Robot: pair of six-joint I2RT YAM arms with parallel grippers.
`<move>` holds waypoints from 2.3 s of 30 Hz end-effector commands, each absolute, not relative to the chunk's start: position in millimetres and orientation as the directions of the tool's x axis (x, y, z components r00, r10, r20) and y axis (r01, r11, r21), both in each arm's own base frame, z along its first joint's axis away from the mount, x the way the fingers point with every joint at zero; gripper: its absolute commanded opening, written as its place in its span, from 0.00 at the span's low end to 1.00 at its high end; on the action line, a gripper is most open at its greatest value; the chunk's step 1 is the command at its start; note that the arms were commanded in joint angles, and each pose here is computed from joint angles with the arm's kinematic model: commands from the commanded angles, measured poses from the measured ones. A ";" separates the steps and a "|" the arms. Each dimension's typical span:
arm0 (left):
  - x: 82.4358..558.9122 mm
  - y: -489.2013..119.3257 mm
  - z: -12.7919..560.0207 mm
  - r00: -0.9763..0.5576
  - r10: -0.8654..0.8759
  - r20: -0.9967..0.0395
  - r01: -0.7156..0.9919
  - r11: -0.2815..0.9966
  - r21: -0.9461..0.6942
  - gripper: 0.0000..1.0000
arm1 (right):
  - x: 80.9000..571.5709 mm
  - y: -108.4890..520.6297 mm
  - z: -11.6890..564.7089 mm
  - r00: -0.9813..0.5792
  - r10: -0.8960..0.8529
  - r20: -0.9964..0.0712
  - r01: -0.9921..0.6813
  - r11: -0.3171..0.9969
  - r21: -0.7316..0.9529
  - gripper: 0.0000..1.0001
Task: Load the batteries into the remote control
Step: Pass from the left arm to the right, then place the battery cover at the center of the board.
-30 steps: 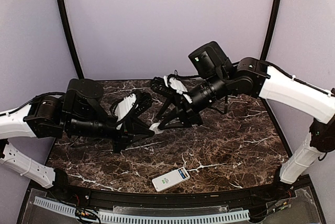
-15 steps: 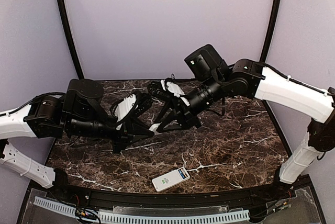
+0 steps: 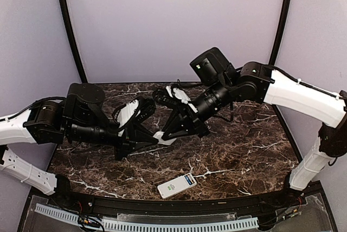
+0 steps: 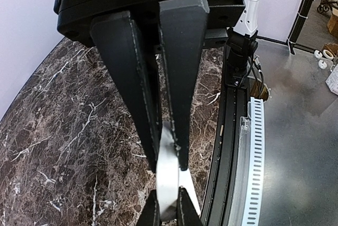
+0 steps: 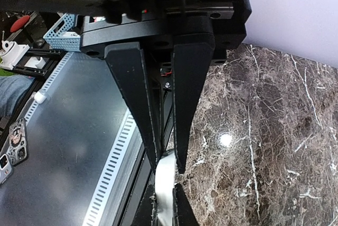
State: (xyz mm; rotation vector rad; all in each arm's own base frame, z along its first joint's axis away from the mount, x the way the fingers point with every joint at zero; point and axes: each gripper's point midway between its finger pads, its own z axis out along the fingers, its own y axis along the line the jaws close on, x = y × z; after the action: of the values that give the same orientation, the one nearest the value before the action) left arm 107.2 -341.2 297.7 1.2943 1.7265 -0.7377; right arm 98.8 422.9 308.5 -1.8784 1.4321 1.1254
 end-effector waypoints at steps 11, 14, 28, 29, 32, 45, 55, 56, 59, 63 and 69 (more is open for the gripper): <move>112.8 -335.6 315.9 -0.094 0.358 -0.929 0.943 0.332 0.032 0.17 | 107.0 426.4 310.4 0.018 -0.517 -0.856 -0.966 -0.231 0.120 0.00; 113.5 -335.8 311.8 -0.098 0.368 -0.925 0.942 0.335 0.033 0.20 | 108.7 426.4 309.9 0.012 -0.519 -0.855 -0.967 -0.225 0.123 0.00; 115.6 -332.5 300.3 -0.100 0.385 -0.918 0.937 0.348 0.044 0.50 | 122.8 423.0 304.0 -0.020 -0.535 -0.844 -0.978 -0.166 0.129 0.00; 115.2 -331.8 298.2 -0.096 0.397 -0.913 0.938 0.344 0.051 0.52 | 123.1 422.8 303.3 -0.024 -0.538 -0.842 -0.977 -0.164 0.133 0.00; 116.4 -326.0 297.7 -0.083 0.414 -0.907 0.934 0.350 0.074 0.56 | 126.0 419.1 301.7 -0.057 -0.546 -0.836 -0.976 -0.145 0.161 0.00; 136.8 -310.9 270.5 -0.156 0.274 -0.949 0.860 0.511 0.006 0.70 | 172.7 382.6 280.4 -0.638 -0.391 -0.664 -0.759 0.175 0.627 0.00; 121.8 -331.7 142.1 -0.346 0.635 -0.691 0.888 0.459 -0.024 0.76 | 178.4 347.9 159.1 -0.897 -0.339 -0.284 -0.417 0.432 0.800 0.00; 119.4 -332.3 134.7 -0.353 0.654 -0.670 0.892 0.452 -0.029 0.76 | 177.2 344.6 151.1 -0.908 -0.330 -0.259 -0.392 0.449 0.803 0.00; 107.6 -336.8 106.0 -0.361 0.715 -0.599 0.909 0.413 -0.055 0.77 | 174.3 336.2 129.3 -0.933 -0.303 -0.194 -0.326 0.483 0.812 0.00; 99.5 -342.5 91.2 -0.356 0.732 -0.581 0.920 0.385 -0.079 0.79 | 171.8 326.1 94.7 -0.959 -0.264 -0.103 -0.231 0.521 0.821 0.00; 98.3 -338.9 78.9 -0.357 0.748 -0.560 0.920 0.384 -0.074 0.79 | 179.0 307.7 59.6 -0.983 -0.184 -0.025 -0.127 0.567 0.814 0.00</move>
State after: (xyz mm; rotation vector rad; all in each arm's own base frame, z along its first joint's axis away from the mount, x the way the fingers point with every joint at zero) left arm 104.1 -340.9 84.8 1.4155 2.1955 -0.5131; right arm 165.6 311.4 67.7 -0.3830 2.8624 1.4363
